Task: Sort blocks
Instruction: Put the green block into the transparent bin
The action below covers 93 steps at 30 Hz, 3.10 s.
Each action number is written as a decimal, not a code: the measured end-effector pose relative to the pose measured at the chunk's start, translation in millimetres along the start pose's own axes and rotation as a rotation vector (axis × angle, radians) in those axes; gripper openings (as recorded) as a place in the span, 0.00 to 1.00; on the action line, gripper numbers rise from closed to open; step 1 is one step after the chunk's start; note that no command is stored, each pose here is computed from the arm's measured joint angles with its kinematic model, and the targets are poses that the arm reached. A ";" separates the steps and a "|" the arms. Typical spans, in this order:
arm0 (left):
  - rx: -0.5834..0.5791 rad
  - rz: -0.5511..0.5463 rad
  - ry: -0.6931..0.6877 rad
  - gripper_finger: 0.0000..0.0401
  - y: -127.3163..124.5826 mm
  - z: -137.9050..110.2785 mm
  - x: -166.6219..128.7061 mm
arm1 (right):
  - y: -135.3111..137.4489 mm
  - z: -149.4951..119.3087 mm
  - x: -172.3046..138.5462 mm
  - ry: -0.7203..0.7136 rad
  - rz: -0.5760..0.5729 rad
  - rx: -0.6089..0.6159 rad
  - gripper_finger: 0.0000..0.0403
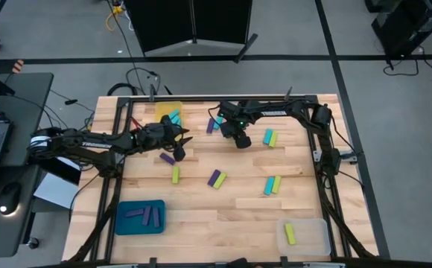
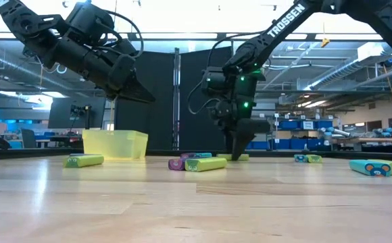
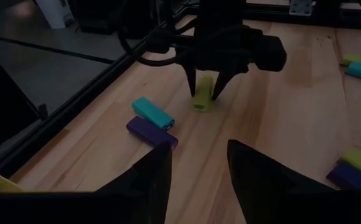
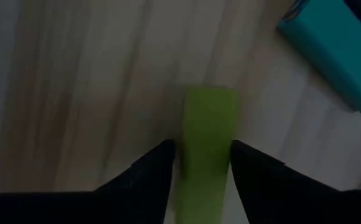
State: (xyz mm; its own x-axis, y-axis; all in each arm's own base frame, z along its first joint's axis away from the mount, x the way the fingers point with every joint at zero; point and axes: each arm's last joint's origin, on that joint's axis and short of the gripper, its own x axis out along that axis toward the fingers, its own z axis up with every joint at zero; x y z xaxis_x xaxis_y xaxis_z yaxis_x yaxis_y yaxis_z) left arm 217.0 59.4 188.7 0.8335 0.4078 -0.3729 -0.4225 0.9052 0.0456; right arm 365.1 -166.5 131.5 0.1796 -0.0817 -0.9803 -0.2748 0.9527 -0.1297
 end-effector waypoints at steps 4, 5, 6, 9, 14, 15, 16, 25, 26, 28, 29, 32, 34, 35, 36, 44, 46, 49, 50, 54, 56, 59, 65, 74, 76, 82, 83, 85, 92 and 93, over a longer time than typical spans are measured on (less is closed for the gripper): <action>0.001 -0.002 0.000 0.41 -0.2 0.0 0.0 | 0.7 -0.7 0.8 0.006 0.008 0.015 0.37; 0.001 -0.001 0.000 0.41 -0.1 0.0 0.0 | 0.8 -0.8 0.6 0.007 0.009 0.017 0.35; 0.001 -0.001 0.001 0.41 -0.1 -0.1 0.0 | 0.8 -0.8 0.5 0.006 0.009 0.020 0.33; 0.001 -0.002 0.001 0.41 -0.3 -0.1 0.0 | 1.0 -1.0 0.4 0.009 0.010 0.040 0.28; -0.004 -0.002 -0.001 0.41 -0.3 0.1 0.0 | 3.4 3.4 -9.8 0.017 0.013 0.097 0.28; -0.005 -0.002 -0.004 0.41 -0.3 0.4 0.0 | 5.4 4.1 -13.4 0.022 0.018 0.104 0.28; -0.006 -0.002 -0.007 0.41 -0.3 0.7 0.0 | 7.9 5.4 -17.8 0.021 0.020 0.107 0.28; -0.015 -0.004 -0.087 0.41 -0.5 8.5 -0.4 | 39.2 18.1 -90.5 -0.075 -0.003 0.362 0.28; -0.015 -0.004 -0.090 0.41 -0.5 8.8 -0.4 | 46.1 19.8 -100.3 -0.090 -0.002 0.405 0.28; -0.016 -0.004 -0.092 0.41 -0.5 9.0 -0.5 | 60.9 21.8 -119.7 -0.112 0.008 0.491 0.28; -0.016 -0.004 -0.095 0.41 -0.5 9.3 -0.5 | 68.9 22.5 -127.7 -0.116 0.015 0.533 0.28; -0.017 -0.004 -0.096 0.41 -0.5 9.4 -0.5 | 95.1 23.8 -150.4 -0.123 0.035 0.667 0.28; -0.018 -0.004 -0.104 0.41 -0.5 10.1 -0.6 | 114.9 21.8 -166.0 -0.112 0.055 0.757 0.28; -0.020 -0.004 -0.112 0.41 -0.5 10.9 -0.7 | 125.1 20.4 -172.0 -0.094 0.063 0.802 0.28; -0.021 -0.005 -0.117 0.41 -0.5 11.4 -0.7 | 135.2 19.2 -176.8 -0.074 0.064 0.839 0.28; -0.028 -0.004 -0.157 0.41 -0.2 15.4 -1.2 | 206.6 8.1 -198.8 0.097 0.047 1.090 0.28; -0.029 -0.004 -0.165 0.41 -0.2 16.1 -1.3 | 224.1 6.8 -201.7 0.136 0.061 1.144 0.28; -0.033 -0.005 -0.185 0.41 -0.2 18.0 -1.7 | 252.0 4.9 -205.9 0.191 0.090 1.223 0.28; -0.035 -0.005 -0.194 0.41 -0.2 18.9 -1.8 | 261.6 4.5 -207.3 0.205 0.100 1.247 0.28; -0.038 -0.004 -0.211 0.41 -0.2 20.7 -2.2 | 302.9 1.3 -213.6 0.274 0.177 1.328 0.28; -0.034 0.014 -0.233 0.41 0.4 22.7 -2.6 | 325.5 -2.2 -217.5 0.297 0.202 1.367 0.28; 0.003 0.036 -0.266 0.41 0.9 27.0 -3.4 | 356.1 -6.9 -218.5 0.297 0.246 1.447 0.28; 0.012 0.043 -0.306 0.41 0.7 40.4 -3.7 | 394.2 -24.3 -186.1 0.343 0.248 1.624 0.28; -0.011 0.039 -0.294 0.41 0.5 41.4 -3.2 | 418.3 -46.4 -136.8 0.380 0.304 1.740 0.28; -0.013 0.038 -0.288 0.41 0.5 40.9 -3.1 | 417.9 -51.2 -131.6 0.392 0.276 1.738 0.28; -0.028 0.034 -0.258 0.41 0.3 37.9 -2.3 | 415.6 -62.7 -117.7 0.404 0.212 1.734 0.28; -0.032 0.033 -0.254 0.41 0.4 37.6 -2.2 | 414.9 -64.7 -114.9 0.407 0.203 1.734 0.28; -0.031 0.031 -0.248 0.41 0.3 37.0 -2.0 | 414.0 -68.3 -110.4 0.415 0.186 1.735 0.28; -0.031 0.031 -0.247 0.41 0.3 36.9 -2.0 | 414.4 -72.1 -100.3 0.411 0.217 1.728 0.33; -0.031 0.031 -0.247 0.41 0.3 36.9 -2.0 | 414.7 -71.8 -99.8 0.409 0.226 1.724 0.35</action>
State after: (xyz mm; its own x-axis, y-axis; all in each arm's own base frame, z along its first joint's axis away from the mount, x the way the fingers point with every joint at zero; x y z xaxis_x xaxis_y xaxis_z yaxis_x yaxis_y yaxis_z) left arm 228.4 63.3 223.6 0.8802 0.4554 -0.1334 -0.4565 0.8894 0.0239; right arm 165.4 215.7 164.9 -0.0146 0.2763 -0.9610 0.9911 0.1311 0.0227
